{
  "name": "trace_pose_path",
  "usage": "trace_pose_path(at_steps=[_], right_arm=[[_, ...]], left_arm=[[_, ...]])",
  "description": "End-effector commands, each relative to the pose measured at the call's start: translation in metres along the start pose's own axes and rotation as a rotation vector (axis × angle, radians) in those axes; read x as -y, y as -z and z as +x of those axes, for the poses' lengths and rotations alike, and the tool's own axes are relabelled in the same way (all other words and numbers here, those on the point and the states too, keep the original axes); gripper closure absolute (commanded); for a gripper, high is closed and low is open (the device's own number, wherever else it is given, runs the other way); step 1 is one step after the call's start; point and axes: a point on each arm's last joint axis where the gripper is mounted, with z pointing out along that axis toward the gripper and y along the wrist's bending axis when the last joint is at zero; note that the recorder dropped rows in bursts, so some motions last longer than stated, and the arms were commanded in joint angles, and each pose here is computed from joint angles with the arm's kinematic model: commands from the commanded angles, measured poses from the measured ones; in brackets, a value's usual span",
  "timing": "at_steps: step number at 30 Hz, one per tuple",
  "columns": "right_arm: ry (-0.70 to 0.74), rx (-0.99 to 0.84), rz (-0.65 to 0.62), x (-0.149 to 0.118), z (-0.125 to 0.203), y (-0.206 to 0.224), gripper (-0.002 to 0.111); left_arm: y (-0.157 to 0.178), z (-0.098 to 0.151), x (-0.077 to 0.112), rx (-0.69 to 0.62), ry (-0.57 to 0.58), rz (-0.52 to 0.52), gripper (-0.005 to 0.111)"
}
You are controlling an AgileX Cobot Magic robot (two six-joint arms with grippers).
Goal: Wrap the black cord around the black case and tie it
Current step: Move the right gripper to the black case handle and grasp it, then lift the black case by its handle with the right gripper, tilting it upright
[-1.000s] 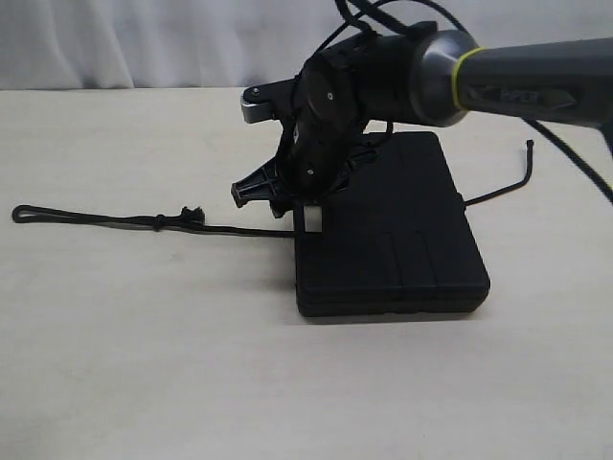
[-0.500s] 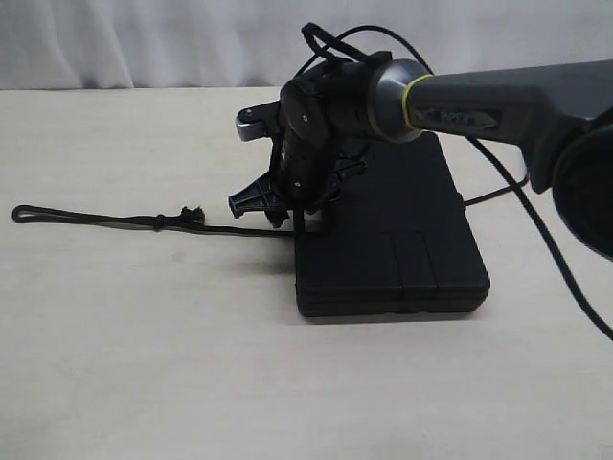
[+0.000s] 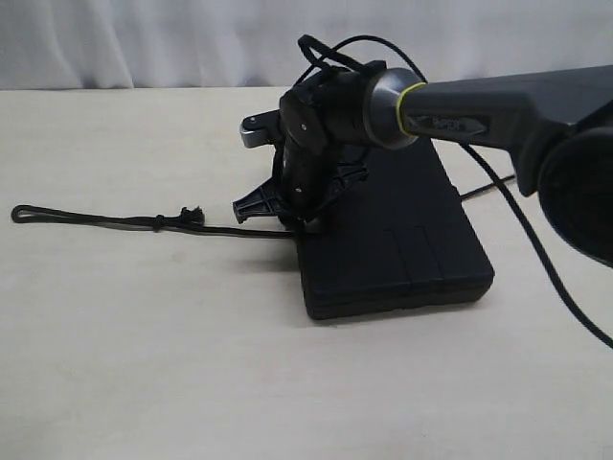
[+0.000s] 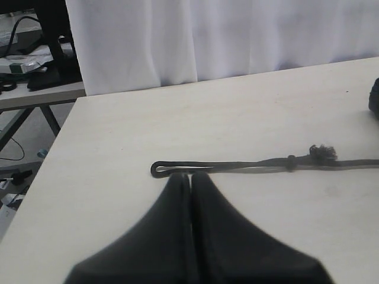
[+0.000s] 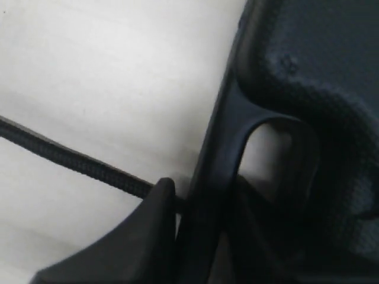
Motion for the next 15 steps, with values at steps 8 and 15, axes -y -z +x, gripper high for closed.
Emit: trace_pose_path(at_steps=[8,15], right_arm=[[0.014,0.035,-0.003,0.002,-0.005,0.024,0.104],[0.021,0.018,0.011,0.008,-0.004,0.071,0.104]], left_arm=[[0.000,0.000,0.000,0.011,0.001,-0.001,0.107],[0.000,0.000,0.000,0.011,0.001,-0.001,0.107]])
